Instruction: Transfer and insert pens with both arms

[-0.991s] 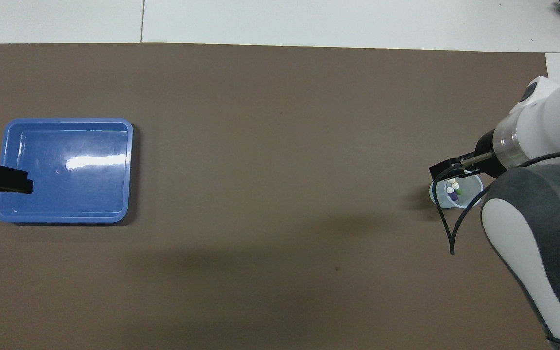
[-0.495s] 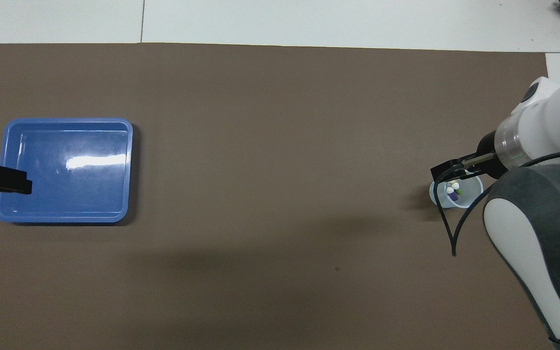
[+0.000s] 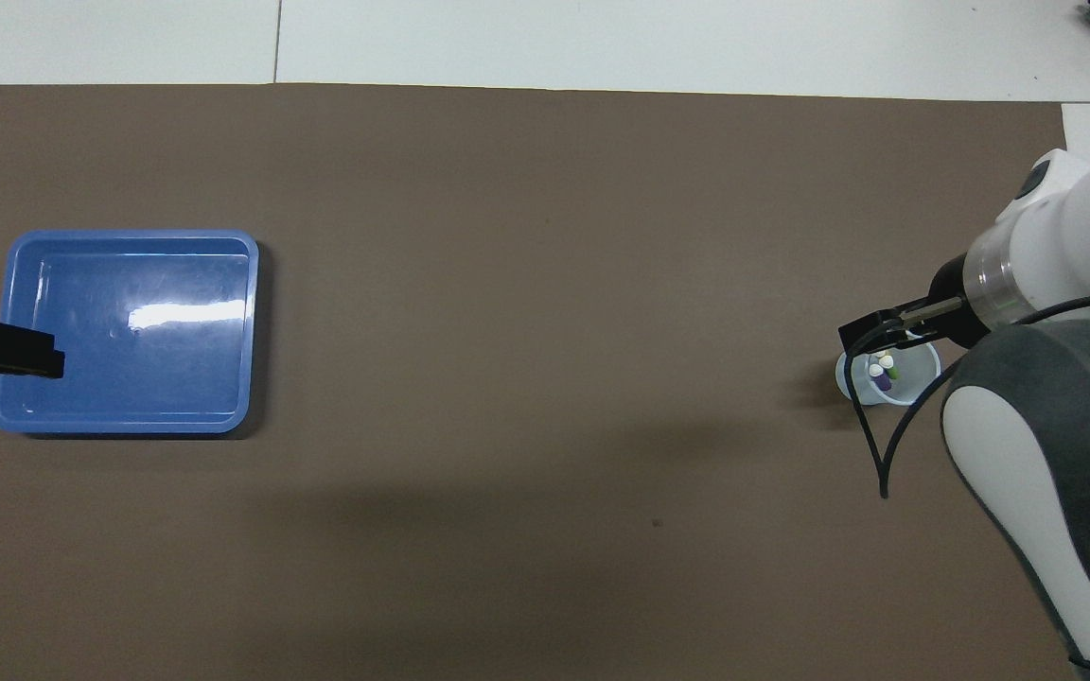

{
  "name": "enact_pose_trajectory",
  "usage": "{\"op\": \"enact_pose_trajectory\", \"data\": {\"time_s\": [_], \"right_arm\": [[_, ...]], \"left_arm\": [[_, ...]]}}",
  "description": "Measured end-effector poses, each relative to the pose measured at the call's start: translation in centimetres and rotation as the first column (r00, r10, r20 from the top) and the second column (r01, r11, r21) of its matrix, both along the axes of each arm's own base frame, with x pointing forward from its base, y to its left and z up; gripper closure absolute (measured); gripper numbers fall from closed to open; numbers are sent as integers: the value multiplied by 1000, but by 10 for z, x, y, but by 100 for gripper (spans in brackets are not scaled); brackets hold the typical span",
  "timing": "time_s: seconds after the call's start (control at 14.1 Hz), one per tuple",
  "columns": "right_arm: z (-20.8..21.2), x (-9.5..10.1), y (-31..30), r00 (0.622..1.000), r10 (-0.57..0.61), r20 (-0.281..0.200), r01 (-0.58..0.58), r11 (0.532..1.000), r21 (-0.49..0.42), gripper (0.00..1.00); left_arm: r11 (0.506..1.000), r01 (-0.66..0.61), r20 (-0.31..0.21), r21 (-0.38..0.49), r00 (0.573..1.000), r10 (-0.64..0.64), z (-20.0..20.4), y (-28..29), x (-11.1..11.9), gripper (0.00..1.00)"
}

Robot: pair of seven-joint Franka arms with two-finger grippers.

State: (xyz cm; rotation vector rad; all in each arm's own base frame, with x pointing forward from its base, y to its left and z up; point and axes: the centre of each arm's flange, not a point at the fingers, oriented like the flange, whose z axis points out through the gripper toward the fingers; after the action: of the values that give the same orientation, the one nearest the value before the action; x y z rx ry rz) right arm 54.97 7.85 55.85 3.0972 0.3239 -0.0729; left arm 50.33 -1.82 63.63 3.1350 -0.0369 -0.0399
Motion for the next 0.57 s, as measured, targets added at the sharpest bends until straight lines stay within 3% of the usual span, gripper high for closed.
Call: {"op": "enact_pose_trajectory", "data": {"time_s": [0.57], "right_arm": [[0,0,1,1000,1,-1,-1,1000,0,0]], "left_arm": [[1000,1,0,-4,1000,-1,0,1,0,0]]}}
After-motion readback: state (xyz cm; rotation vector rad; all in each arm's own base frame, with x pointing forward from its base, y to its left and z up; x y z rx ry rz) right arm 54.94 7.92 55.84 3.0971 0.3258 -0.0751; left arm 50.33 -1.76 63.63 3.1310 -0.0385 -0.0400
